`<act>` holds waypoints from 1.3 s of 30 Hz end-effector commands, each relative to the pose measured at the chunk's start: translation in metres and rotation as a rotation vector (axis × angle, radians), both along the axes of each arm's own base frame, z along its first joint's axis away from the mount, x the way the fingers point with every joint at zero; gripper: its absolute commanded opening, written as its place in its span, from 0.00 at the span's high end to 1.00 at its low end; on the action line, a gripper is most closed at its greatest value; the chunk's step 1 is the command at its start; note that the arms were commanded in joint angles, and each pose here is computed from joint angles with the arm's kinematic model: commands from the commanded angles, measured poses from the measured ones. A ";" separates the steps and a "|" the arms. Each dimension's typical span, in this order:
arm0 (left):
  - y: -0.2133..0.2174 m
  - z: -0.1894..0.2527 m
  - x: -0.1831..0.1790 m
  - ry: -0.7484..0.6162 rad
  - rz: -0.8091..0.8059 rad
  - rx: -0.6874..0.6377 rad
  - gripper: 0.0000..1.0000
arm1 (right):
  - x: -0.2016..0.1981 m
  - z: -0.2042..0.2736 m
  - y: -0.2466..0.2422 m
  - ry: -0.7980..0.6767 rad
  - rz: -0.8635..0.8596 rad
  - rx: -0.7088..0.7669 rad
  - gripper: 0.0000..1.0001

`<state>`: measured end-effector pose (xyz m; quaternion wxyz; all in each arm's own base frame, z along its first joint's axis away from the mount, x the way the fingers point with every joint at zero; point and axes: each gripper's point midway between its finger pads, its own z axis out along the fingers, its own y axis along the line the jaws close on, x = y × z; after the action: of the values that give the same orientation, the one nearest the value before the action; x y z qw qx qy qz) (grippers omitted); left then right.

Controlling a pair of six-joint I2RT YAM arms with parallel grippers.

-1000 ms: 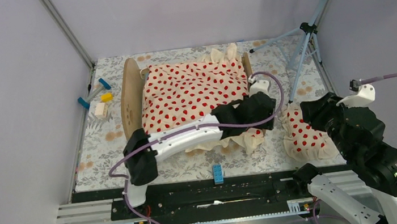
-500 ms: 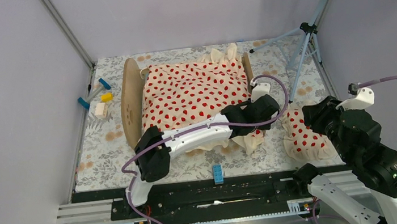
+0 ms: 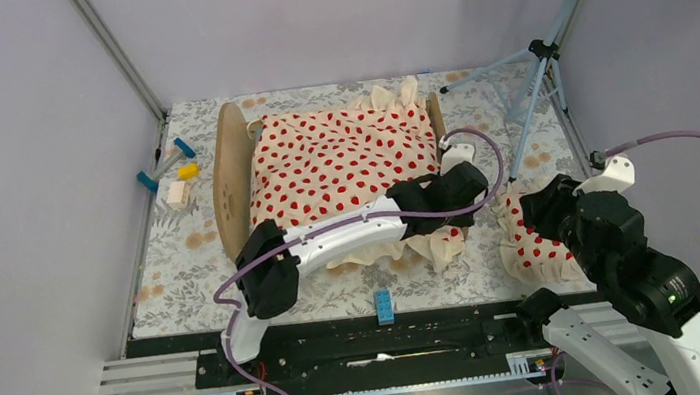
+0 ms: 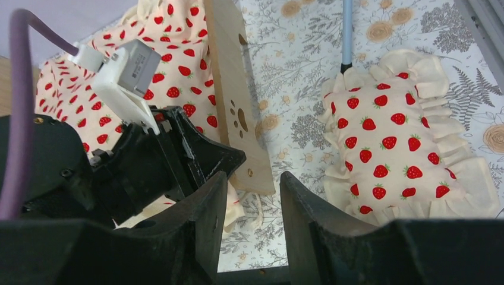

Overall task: Set up the pet bed
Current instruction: Adjust the mattress on the bed frame.

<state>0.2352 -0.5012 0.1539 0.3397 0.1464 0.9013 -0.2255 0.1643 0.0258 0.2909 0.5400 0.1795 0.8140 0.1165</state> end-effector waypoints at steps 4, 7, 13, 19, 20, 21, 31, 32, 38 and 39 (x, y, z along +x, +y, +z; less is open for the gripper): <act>0.065 -0.038 0.024 -0.023 0.048 0.264 0.92 | 0.004 -0.002 0.012 -0.014 0.036 0.042 0.54; 0.087 -0.038 0.026 -0.046 0.078 0.333 1.00 | 0.004 -0.004 0.012 -0.010 0.040 0.042 0.53; 0.132 -0.032 0.023 -0.068 0.141 0.391 1.00 | 0.005 -0.007 0.014 -0.002 0.044 0.044 0.53; 0.159 -0.033 0.023 -0.068 0.183 0.413 0.81 | 0.008 -0.014 0.020 0.016 0.062 0.051 0.52; 0.157 -0.036 0.023 -0.063 0.177 0.417 0.78 | 0.008 -0.015 0.021 0.018 0.066 0.051 0.52; 0.153 -0.038 0.023 -0.058 0.170 0.419 0.75 | 0.008 -0.016 0.022 0.020 0.069 0.051 0.52; 0.155 -0.062 0.030 -0.033 0.176 0.504 0.75 | 0.016 -0.039 0.036 0.067 0.115 0.049 0.50; 0.156 -0.061 0.031 -0.031 0.176 0.503 0.81 | 0.017 -0.042 0.038 0.073 0.122 0.053 0.50; 0.148 -0.028 0.038 -0.048 0.177 0.416 1.00 | 0.025 -0.062 0.053 0.095 0.149 0.101 0.48; 0.142 -0.016 0.041 -0.057 0.172 0.385 1.00 | 0.026 -0.067 0.057 0.094 0.160 0.111 0.48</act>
<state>0.2670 -0.3854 0.1165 0.3550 0.1222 0.9256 -0.0481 0.1803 0.0644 0.2257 0.4760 0.1497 0.8529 0.1536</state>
